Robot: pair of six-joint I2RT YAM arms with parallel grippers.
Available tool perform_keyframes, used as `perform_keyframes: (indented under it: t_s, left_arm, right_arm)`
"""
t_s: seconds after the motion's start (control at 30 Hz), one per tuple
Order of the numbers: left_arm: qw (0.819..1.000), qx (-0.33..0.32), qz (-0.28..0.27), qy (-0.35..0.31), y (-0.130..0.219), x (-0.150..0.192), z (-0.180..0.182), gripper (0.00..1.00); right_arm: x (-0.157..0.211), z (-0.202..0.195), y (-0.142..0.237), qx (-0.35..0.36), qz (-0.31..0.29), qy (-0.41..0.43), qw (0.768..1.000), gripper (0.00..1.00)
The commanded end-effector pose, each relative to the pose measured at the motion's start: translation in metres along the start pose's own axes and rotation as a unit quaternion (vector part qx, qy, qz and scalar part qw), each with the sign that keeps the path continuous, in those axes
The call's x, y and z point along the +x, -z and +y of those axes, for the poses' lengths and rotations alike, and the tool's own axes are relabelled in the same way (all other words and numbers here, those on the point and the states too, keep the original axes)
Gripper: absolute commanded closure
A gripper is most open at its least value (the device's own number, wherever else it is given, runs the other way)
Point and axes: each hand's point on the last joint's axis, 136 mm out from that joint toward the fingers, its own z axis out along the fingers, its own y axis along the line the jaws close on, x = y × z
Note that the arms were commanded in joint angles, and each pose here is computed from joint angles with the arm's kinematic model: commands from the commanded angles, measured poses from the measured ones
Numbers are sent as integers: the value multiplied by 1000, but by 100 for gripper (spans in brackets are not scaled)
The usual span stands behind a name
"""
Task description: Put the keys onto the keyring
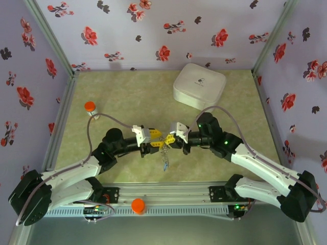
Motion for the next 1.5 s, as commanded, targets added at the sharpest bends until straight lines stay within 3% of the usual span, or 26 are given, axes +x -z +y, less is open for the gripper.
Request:
perform_keyframes:
  t_s: [0.0, 0.17, 0.27, 0.4, 0.57, 0.8, 0.97, 1.13, 1.2, 1.3, 1.47]
  left_arm:
    - [998, -27, 35, -33, -1, -4, 11, 57]
    - [991, -18, 120, -47, 1, 13, 10, 60]
    - [991, -7, 122, -58, -1, 8, 7, 64]
    - [991, 1, 115, -68, -4, 0, 6, 71]
    - [992, 8, 98, -75, -7, -10, 3, 79]
    - [993, 34, 91, -63, -11, -16, -4, 80]
    - [991, 46, 111, -57, -11, -8, -7, 99]
    - [992, 46, 99, -61, -10, -11, -8, 100]
    - [993, 42, 86, -66, -10, -12, -7, 100]
    - [995, 29, 63, -78, -9, -15, -4, 100]
    - [995, 10, 15, -96, -7, -23, -1, 100]
  right_arm:
    - [-8, -2, 5, 8, 21, 9, 1000, 100]
    - [7, -8, 9, 38, 124, 37, 991, 100]
    - [10, -13, 10, 49, 169, 45, 983, 100]
    - [5, -13, 7, 50, 185, 56, 980, 100]
    - [-7, -9, 0, 41, 176, 73, 981, 100]
    - [-17, -10, -7, 45, 158, 79, 983, 100]
    - [-21, -10, -6, 52, 147, 82, 984, 100]
    - [-19, -12, 2, 70, 125, 57, 988, 100]
    - [-16, -15, 8, 78, 108, 29, 991, 85]
    - [-10, -14, 18, 70, 74, -19, 995, 71]
    - [0, -12, 24, 58, 49, -85, 994, 69]
